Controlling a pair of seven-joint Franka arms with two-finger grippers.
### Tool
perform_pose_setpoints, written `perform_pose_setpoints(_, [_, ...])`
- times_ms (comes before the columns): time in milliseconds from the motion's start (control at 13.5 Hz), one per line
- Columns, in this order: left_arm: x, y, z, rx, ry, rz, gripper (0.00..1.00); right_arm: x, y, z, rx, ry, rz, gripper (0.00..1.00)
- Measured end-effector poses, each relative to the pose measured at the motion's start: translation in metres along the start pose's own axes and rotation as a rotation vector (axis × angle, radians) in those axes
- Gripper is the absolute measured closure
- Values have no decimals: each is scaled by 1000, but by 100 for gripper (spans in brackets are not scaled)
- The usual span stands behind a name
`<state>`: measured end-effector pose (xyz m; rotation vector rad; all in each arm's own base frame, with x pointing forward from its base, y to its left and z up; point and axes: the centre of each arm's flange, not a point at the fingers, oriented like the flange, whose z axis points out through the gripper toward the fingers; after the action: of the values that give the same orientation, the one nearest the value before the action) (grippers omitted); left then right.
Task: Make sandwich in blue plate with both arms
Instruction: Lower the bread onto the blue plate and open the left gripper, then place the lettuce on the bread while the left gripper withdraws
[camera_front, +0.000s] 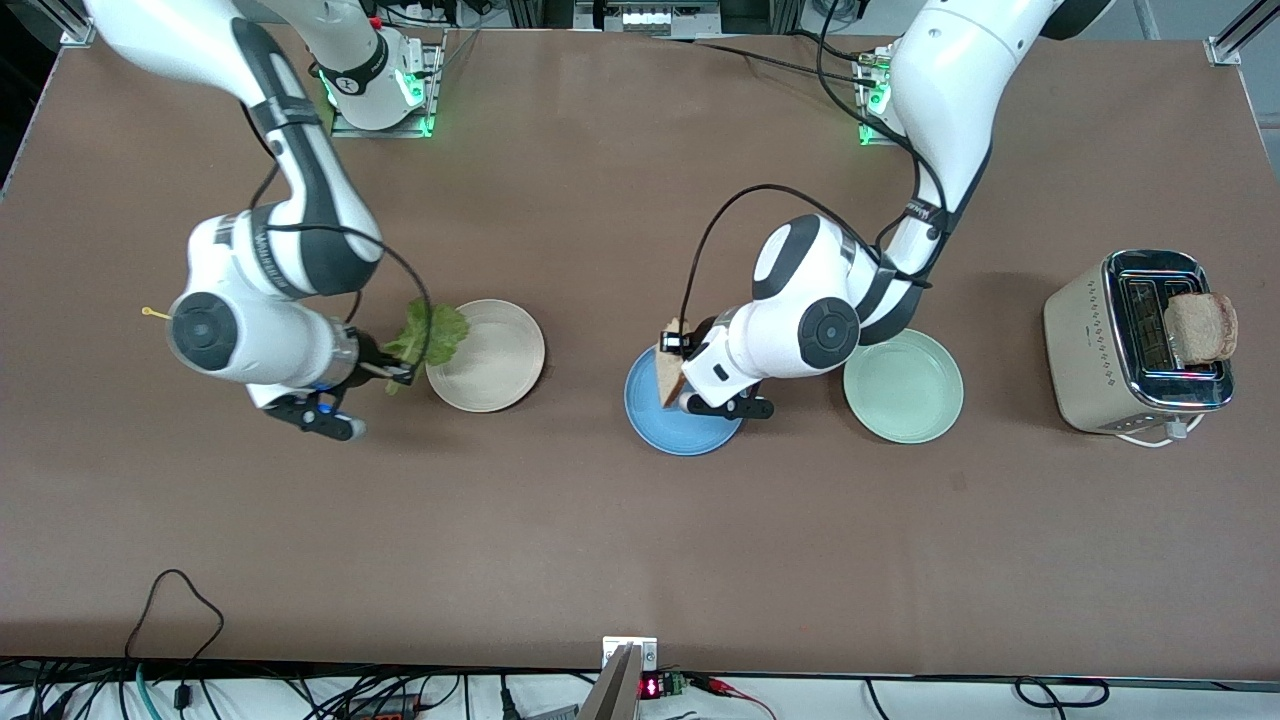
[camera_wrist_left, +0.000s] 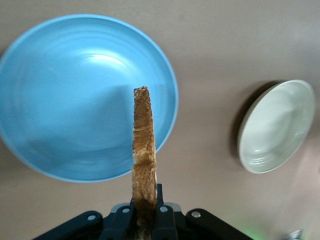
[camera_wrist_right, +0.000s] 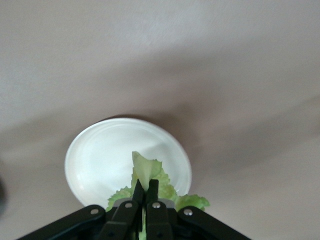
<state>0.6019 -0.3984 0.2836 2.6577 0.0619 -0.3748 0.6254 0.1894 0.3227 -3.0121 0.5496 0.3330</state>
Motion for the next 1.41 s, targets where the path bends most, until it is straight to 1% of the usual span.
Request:
perform_pose_setpoints(74, [1, 0, 4, -15, -3, -10, 91, -9, -12, 3, -6, -1, 13, 96])
perform_pose_setpoints(222, [2, -1, 9, -19, -6, -14, 91, -17, -23, 7, -11, -2, 38, 96])
perform_pose_setpoints(519, [12, -18, 19, -10, -14, 5, 92, -14, -22, 11, -8, 2, 71, 96])
perform_pose_setpoints(593, [17, -26, 23, -9, -10, -1, 87, -14, -22, 12, -5, -2, 79, 96])
perform_pose_setpoints(667, [26, -36, 24, -13, 12, -14, 80, -14, -23, 12, 1, -7, 85, 96])
perform_pose_setpoints(741, [34, -45, 22, -20, 36, -25, 69, -14, -23, 12, 5, -10, 88, 96])
perform_pose_setpoints(889, [47, -63, 12, -30, 65, -38, 51, -14, -24, 12, 9, -10, 90, 96])
perform_pose_setpoints(963, [53, -71, 3, -35, 77, -38, 40, -14, -24, 11, 10, -8, 90, 96])
perform_pose_setpoints(1037, [58, -75, -5, -42, 89, -36, 31, -14, -24, 11, 12, -7, 90, 96])
perform_pose_setpoints(1111, [60, -76, -13, -48, 101, -35, 20, -13, -24, 10, 13, -6, 91, 96])
perform_pose_setpoints(1259, [61, -69, -27, -60, 121, -25, 2, -14, -26, 9, 25, -13, 108, 96])
perform_pose_setpoints(1333, [61, -65, -35, -65, 132, -18, 0, -15, -28, 9, 55, -33, 140, 96])
perform_pose_setpoints(1407, [59, -60, -45, -70, 145, -11, 0, -17, -33, 7, 105, -65, 186, 96])
